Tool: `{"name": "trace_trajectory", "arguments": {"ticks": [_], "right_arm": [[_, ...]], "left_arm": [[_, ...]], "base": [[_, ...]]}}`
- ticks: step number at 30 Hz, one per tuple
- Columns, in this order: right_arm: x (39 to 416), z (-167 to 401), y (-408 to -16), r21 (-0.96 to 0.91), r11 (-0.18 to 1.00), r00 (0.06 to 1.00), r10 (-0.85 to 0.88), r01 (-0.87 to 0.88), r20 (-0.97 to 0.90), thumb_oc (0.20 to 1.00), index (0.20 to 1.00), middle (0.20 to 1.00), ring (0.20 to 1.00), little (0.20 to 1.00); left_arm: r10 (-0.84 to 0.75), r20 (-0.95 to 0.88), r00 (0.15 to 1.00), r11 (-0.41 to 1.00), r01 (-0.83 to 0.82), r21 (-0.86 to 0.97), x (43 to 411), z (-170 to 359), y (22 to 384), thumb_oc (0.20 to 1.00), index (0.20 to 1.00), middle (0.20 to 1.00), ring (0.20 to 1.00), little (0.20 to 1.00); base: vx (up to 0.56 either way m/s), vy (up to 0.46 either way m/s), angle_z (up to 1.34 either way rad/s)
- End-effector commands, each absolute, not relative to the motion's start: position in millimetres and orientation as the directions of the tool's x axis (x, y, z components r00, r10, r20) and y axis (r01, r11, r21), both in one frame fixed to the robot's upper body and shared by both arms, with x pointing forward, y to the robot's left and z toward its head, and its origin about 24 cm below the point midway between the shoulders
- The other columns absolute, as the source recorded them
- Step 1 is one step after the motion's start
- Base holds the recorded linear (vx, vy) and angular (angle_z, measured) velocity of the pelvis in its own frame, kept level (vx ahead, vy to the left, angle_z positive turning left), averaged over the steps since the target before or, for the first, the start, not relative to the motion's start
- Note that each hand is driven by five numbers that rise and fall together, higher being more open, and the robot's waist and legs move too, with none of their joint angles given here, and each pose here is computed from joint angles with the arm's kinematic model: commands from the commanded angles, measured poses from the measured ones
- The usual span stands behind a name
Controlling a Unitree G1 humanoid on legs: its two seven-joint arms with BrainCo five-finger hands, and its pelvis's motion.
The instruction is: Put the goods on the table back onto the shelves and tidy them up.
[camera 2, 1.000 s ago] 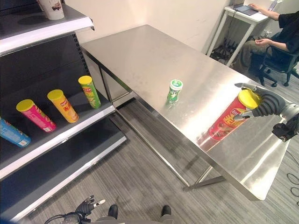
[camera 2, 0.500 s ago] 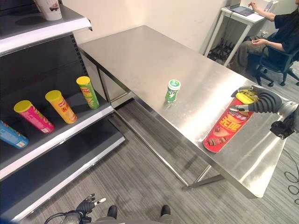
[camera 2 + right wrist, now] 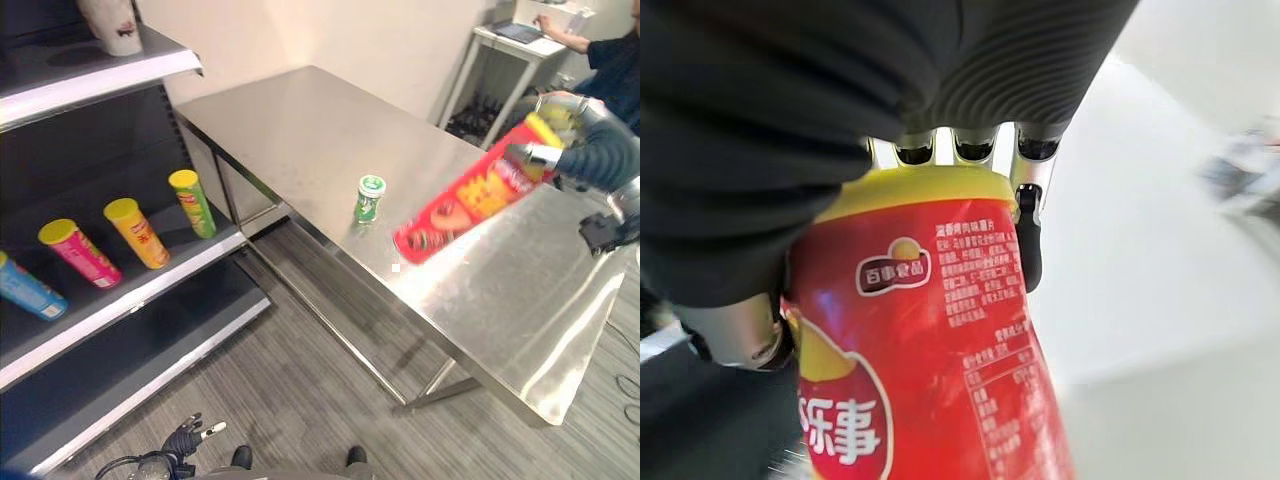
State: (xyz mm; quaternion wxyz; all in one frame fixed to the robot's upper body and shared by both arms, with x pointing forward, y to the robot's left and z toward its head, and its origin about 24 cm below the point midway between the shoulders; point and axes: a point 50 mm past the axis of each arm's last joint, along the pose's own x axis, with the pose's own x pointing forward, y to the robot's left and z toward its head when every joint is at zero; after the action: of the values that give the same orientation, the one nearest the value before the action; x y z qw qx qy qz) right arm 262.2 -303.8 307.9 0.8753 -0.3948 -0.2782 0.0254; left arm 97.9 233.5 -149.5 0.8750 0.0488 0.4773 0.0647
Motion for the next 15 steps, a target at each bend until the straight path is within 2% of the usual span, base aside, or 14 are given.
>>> {"name": "trace_trajectory", "arguments": {"ticks": [1, 4, 9, 13, 15], "right_arm": [[259.2, 341.1, -277.7, -0.663, 0.717, 0.713, 0.349, 0.215, 0.608, 0.200, 0.200, 0.200, 0.200, 0.200], [269.8, 343.9, -261.9, -0.705, 0.680, 0.706, 0.398, 0.201, 0.585, 0.200, 0.200, 0.200, 0.200, 0.200], [278.7, 329.8, -252.1, -0.735, 0.660, 0.727, 0.426, 0.157, 0.538, 0.200, 0.200, 0.200, 0.200, 0.200], [281.8, 310.6, -252.4, -0.734, 0.668, 0.754, 0.418, 0.122, 0.507, 0.200, 0.200, 0.200, 0.200, 0.200], [283.0, 298.1, -256.2, -0.754, 0.648, 0.790, 0.403, 0.110, 0.462, 0.200, 0.200, 0.200, 0.200, 0.200]], "left_arm": [[0.252, -0.775, 0.579, 0.967, -0.132, 0.216, 109.0, -135.7, 266.4, 1.000, 1.000, 1.000, 1.000, 1.000], [0.268, -0.779, 0.567, 0.963, -0.188, 0.194, 106.7, -137.2, 266.0, 1.000, 1.000, 1.000, 1.000, 1.000], [0.276, -0.781, 0.560, 0.959, -0.217, 0.183, 106.6, -139.0, 262.2, 1.000, 1.000, 1.000, 1.000, 1.000], [0.283, -0.784, 0.553, 0.957, -0.210, 0.198, 102.8, -140.6, 260.8, 1.000, 1.000, 1.000, 1.000, 1.000], [0.249, -0.794, 0.554, 0.968, -0.153, 0.197, 103.0, -142.4, 254.4, 1.000, 1.000, 1.000, 1.000, 1.000]], "base": [[-0.11, -0.093, 0.38], [-0.19, -0.005, 0.77], [-0.11, 0.184, 0.92], [-0.08, 0.391, 0.42], [-0.12, 0.565, 0.36]]}}
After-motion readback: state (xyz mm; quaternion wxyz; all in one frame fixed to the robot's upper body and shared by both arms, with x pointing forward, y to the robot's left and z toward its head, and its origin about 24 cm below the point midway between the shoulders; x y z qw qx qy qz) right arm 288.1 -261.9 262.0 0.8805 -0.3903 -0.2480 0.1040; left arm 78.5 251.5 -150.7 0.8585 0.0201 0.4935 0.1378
